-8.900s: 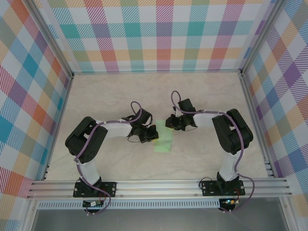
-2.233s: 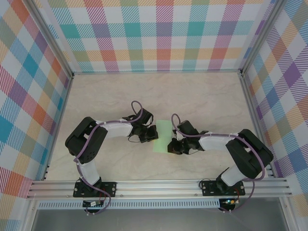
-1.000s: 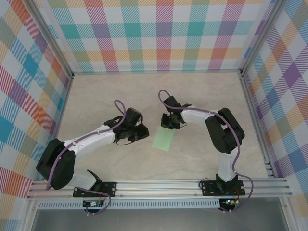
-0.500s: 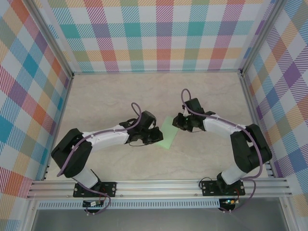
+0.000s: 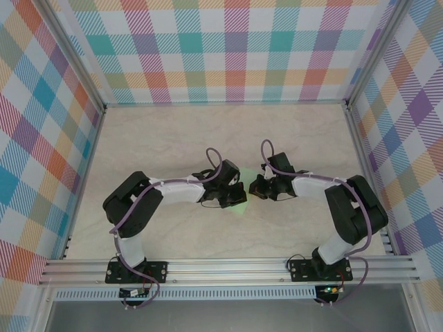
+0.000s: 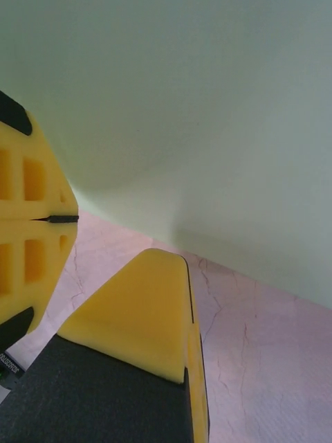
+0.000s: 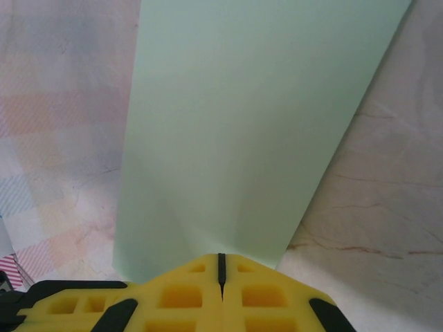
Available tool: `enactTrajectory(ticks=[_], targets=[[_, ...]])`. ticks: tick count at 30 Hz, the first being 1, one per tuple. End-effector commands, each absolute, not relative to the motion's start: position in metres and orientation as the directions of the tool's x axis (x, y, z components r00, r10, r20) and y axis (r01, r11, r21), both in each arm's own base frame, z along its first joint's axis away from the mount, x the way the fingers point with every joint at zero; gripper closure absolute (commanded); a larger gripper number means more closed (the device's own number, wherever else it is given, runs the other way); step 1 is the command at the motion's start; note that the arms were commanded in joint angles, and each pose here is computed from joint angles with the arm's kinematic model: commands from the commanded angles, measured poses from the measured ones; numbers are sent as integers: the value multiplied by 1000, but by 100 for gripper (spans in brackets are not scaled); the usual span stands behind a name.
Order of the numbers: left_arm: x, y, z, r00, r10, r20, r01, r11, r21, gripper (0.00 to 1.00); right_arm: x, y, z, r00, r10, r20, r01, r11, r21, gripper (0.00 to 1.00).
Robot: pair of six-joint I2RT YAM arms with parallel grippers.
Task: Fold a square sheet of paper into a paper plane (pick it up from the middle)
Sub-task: Rotate the square sheet of paper at the center of the table, then first fold in half a square sheet of paper at the center of the table.
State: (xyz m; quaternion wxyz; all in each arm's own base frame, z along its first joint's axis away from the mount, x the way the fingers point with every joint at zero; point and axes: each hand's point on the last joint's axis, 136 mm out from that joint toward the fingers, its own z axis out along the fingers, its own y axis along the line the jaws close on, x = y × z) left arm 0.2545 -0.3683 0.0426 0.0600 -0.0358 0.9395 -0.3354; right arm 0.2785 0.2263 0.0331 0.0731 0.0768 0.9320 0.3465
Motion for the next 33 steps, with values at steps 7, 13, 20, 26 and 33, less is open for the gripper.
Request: enactTrajectory(ticks=[7, 13, 20, 26, 33], targets=[[250, -386, 38, -996, -74, -56, -19, 753, -658, 100, 283, 230, 21, -984, 167, -66, 78, 729, 680, 98], [247, -384, 31, -997, -61, -43, -19, 764, -645, 100, 280, 229, 16, -987, 154, -52, 79, 735, 674, 98], [234, -374, 21, -999, -46, -13, -28, 779, -626, 100, 280, 228, 12, -987, 153, -45, 85, 744, 663, 98], [226, -364, 24, -999, -36, -16, -18, 780, -625, 100, 281, 229, 10, -988, 152, -36, 90, 744, 662, 98], [232, -375, 46, -997, -17, -69, 34, 738, -674, 98, 283, 231, 12, -988, 149, -34, 88, 738, 669, 98]])
